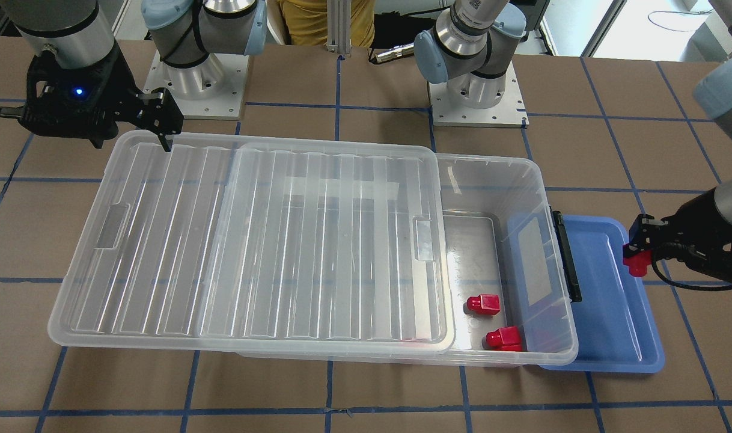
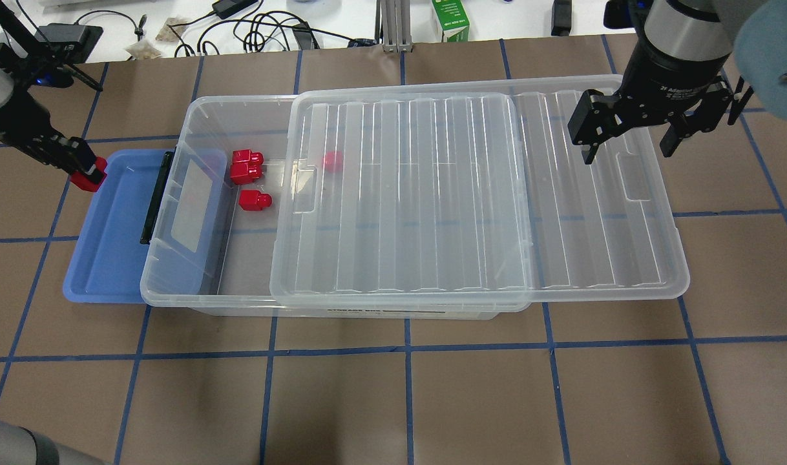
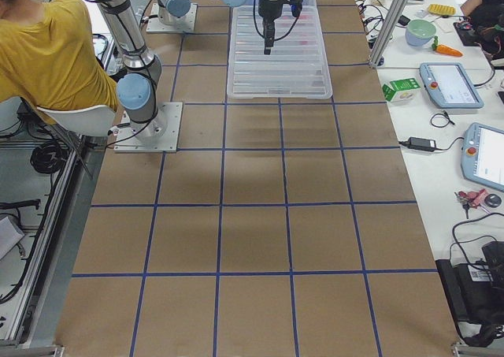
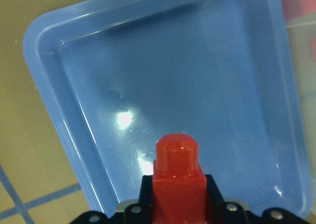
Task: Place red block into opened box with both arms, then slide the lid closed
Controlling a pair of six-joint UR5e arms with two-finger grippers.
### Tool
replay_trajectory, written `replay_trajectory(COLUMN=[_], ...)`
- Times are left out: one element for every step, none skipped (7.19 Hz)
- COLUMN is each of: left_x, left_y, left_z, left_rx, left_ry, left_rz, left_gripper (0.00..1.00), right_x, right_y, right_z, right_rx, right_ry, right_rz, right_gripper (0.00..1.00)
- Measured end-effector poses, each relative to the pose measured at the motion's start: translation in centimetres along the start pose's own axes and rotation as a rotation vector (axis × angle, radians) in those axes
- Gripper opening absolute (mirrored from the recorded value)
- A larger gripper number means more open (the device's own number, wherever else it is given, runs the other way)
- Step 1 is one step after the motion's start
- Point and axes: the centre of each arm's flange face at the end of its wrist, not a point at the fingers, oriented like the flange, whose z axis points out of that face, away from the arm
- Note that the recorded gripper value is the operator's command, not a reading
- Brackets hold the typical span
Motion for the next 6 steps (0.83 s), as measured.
replay_trajectory(left_x=[4.7,9.8,14.1,17.2,19.1,20.7], left_y=[-0.7,-1.5,-1.8,-1.4,-0.9,-0.6], left_z=[-2.4,-3.7,-4.1,-3.1,-0.9,1.7], left_rx=[0.013,0.022,0.023,0.008,-0.007,-0.002], left_ry=[-0.003,-0.014,-0.019,-0.013,-0.008,-0.013], left_rz=[-0.032,-0.053,-0.067,-0.091,-0.116,-0.122], left_gripper=[0.00,0.00,0.00,0.00,0.00,0.00], right_x=[0.1,0.2,0.2,0.2,0.2,0.2], right_y=[0.0,0.0,0.0,0.0,0.0,0.0], right_z=[0.0,0.0,0.0,0.0,0.0,0.0], right_rx=[-0.001,-0.002,-0.002,-0.002,-0.002,-0.003], right_ry=[0.015,0.022,0.024,0.024,0.025,0.025], right_rz=[0.000,0.000,0.000,0.000,0.000,0.000], right_gripper=[1.00,1.00,1.00,1.00,1.00,1.00])
